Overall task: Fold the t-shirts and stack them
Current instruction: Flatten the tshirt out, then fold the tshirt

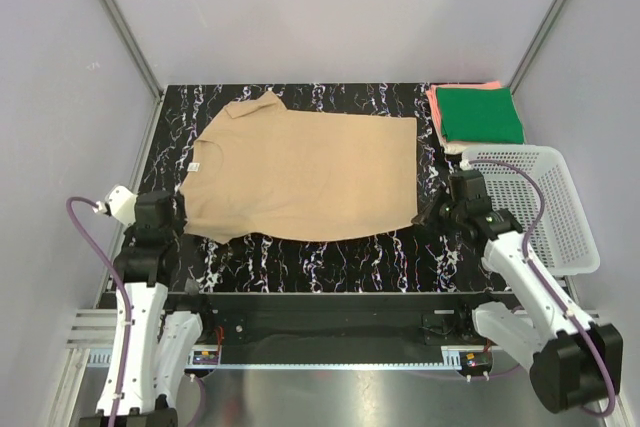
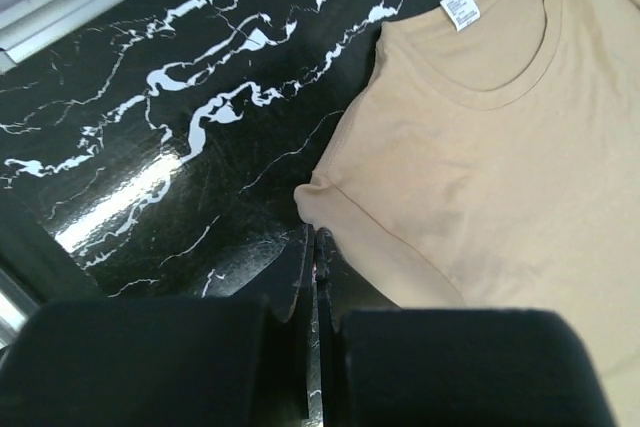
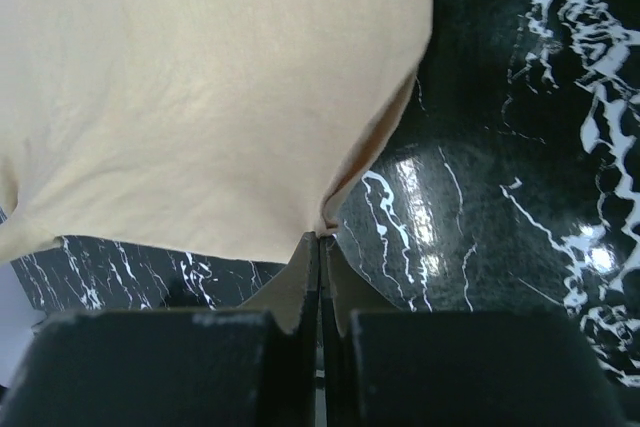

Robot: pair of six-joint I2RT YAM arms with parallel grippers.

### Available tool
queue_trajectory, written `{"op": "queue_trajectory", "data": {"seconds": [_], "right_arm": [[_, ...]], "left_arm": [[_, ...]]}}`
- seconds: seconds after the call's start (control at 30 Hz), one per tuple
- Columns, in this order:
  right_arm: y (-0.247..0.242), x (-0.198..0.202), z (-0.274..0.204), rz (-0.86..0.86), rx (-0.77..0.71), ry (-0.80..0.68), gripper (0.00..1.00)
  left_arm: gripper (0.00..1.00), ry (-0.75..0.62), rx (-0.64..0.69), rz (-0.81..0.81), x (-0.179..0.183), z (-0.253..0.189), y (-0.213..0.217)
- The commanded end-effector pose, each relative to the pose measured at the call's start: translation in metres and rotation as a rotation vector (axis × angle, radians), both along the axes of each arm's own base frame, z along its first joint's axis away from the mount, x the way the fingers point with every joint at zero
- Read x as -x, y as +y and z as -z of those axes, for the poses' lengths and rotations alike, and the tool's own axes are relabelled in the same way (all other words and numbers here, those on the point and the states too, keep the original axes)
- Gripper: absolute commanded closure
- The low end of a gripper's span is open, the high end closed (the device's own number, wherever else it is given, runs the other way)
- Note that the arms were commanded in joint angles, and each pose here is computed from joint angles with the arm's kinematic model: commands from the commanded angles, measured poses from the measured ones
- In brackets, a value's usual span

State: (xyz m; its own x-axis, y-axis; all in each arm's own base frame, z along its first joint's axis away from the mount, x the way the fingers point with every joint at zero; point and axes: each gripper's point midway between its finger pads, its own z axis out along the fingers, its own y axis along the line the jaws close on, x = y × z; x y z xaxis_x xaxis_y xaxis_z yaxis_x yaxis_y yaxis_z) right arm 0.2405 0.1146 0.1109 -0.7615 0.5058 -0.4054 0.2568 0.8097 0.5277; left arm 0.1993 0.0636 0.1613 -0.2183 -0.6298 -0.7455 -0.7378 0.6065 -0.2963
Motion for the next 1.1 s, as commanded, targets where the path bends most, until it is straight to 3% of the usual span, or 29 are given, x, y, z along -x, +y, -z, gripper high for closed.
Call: {"op": "queue_trajectory", "data": {"seconds": [0.0, 0.13, 0.37, 0.57, 0.9, 1.07], "right_arm": [[-0.017, 0.013, -0.018, 0.071, 0.046, -0.003, 1.0], [-0.015, 0.025, -0.034, 0.052, 0.025, -0.022, 1.0], [-0.004, 0.033, -0.006, 0.026, -0.037, 0.013, 1.0], [-0.007, 0.005, -0.005, 0.022, 0.028, -0.001, 1.0], [-0.021, -0.052, 0.021, 0.034, 0.221, 0.105, 1.0], [-0.026, -0.068, 0.033, 0.046, 0.276, 0.127, 1.0]], "left_arm": [[1.0, -0.05, -0.033, -0.037, 0.001, -0.019, 0.008], [1.0, -0.04, 0.054, 0.03, 0.006, -0.011, -0.011], [1.0, -0.031, 0.116, 0.042, 0.005, 0.0, -0.021], [1.0, 0.049, 0.139, 0.047, -0.015, 0.025, -0.023], [1.0, 0.142, -0.013, 0.019, -0.078, 0.014, 0.005], [1.0, 0.165, -0.018, 0.094, -0.113, 0.014, 0.0]]}}
